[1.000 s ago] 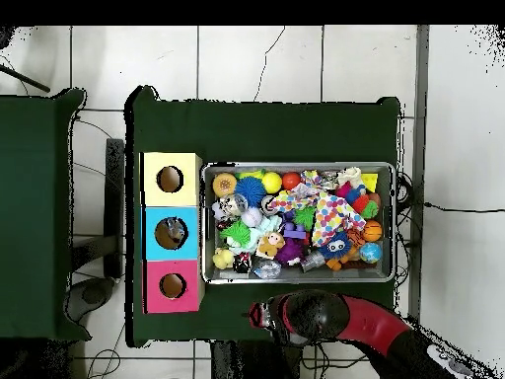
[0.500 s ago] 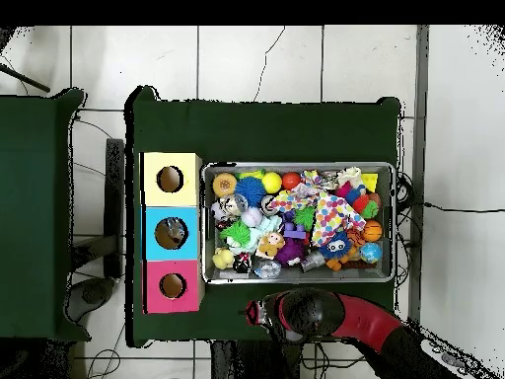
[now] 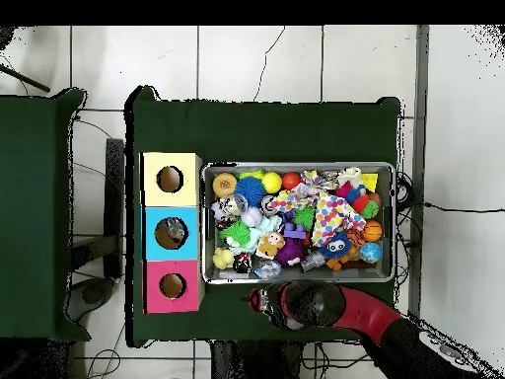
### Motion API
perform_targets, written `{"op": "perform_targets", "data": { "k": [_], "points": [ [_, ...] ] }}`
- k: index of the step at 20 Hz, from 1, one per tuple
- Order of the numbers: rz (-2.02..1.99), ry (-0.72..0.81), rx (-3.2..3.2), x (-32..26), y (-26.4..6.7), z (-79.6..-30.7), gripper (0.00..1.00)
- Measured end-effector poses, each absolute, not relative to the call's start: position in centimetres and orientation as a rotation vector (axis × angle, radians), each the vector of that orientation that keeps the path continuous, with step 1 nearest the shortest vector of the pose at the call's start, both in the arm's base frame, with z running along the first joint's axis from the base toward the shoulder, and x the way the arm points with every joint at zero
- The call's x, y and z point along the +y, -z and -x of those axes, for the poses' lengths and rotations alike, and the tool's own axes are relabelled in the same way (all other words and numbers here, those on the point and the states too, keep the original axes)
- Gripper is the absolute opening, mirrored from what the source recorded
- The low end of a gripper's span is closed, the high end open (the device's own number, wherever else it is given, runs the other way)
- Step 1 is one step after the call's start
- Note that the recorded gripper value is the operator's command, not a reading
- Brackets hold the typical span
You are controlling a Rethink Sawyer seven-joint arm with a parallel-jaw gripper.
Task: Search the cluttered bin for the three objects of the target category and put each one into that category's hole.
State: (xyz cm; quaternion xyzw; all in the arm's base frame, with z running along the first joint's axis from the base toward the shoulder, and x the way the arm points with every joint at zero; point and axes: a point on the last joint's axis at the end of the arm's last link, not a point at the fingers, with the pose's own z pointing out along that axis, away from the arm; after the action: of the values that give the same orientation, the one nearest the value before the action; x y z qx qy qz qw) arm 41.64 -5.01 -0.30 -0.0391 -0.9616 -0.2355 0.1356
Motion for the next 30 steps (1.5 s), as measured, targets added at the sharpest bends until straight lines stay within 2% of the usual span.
{"op": "perform_targets", "data": {
  "k": [30],
  "points": [
    [0.193,0.733,-2.842,-5.1,3.2,-41.8,1.00]
  ]
}}
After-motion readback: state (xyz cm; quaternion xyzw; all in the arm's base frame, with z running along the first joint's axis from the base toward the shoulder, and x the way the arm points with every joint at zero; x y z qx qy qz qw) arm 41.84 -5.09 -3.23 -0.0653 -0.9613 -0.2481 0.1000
